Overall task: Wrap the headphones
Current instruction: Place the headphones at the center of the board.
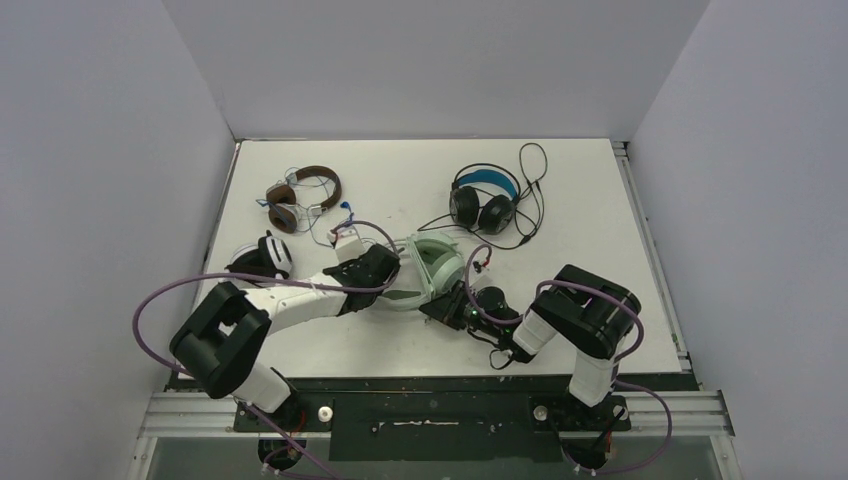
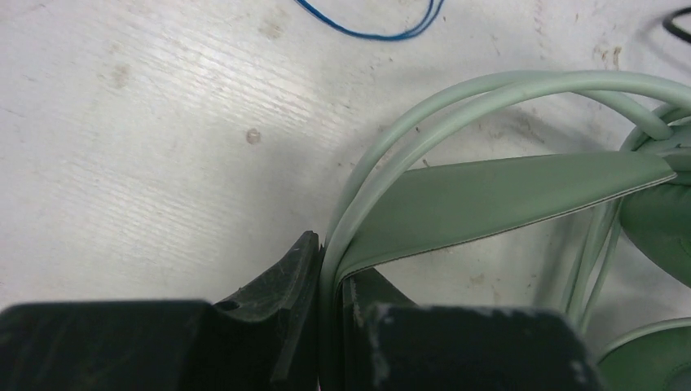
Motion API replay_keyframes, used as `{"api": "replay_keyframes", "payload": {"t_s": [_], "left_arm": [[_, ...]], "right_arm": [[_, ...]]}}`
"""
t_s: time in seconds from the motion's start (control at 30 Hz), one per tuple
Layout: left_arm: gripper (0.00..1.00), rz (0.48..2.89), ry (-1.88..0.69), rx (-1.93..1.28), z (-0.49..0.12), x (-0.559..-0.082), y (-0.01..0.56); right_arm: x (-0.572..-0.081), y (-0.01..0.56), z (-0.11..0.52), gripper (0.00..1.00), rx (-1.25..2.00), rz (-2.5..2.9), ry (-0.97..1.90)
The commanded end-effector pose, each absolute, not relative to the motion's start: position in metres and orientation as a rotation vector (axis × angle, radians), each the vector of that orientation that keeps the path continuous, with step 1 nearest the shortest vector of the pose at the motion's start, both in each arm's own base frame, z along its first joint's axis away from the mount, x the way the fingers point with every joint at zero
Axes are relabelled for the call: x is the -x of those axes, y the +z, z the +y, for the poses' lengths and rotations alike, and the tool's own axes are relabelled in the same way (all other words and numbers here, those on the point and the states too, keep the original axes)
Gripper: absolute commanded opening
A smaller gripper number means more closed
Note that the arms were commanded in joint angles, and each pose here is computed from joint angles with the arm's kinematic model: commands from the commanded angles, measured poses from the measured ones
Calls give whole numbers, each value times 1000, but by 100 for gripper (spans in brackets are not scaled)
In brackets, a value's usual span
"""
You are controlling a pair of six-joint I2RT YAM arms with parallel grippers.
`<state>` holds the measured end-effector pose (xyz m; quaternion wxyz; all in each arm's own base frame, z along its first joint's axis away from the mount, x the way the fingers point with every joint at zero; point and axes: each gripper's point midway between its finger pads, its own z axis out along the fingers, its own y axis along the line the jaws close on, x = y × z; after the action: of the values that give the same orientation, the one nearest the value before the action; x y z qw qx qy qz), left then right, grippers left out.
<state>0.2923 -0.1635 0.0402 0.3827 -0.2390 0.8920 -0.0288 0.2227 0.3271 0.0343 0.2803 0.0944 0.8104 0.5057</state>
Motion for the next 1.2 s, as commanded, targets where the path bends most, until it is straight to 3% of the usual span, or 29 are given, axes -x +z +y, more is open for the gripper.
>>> {"api": "replay_keyframes", "payload": {"t_s": [0.0, 0.1, 0.43, 0.8, 0.83, 0.97, 1.17], "left_arm": [[0, 2150, -123, 644, -193, -315, 64], [0, 2162, -81, 605, -200, -311, 61], [0, 2167, -39, 514, -211, -312, 57], [0, 2194, 16, 429, -214, -316, 44], [3, 2191, 23, 424, -214, -316, 45], [33, 2190, 26, 406, -211, -319, 48], [51, 2181, -26, 391, -210, -320, 65]], "right_arm": [[-214, 61, 329, 0, -259, 2098, 1444], [-211, 57, 323, 2, -270, 2121, 1418], [-209, 59, 304, 25, -313, 2148, 1311], [-201, 65, 292, 37, -266, 2171, 1233], [-202, 69, 291, 39, -246, 2167, 1211], [-206, 91, 282, 42, -166, 2134, 1043], [-212, 128, 267, 50, -66, 2089, 877]]}}
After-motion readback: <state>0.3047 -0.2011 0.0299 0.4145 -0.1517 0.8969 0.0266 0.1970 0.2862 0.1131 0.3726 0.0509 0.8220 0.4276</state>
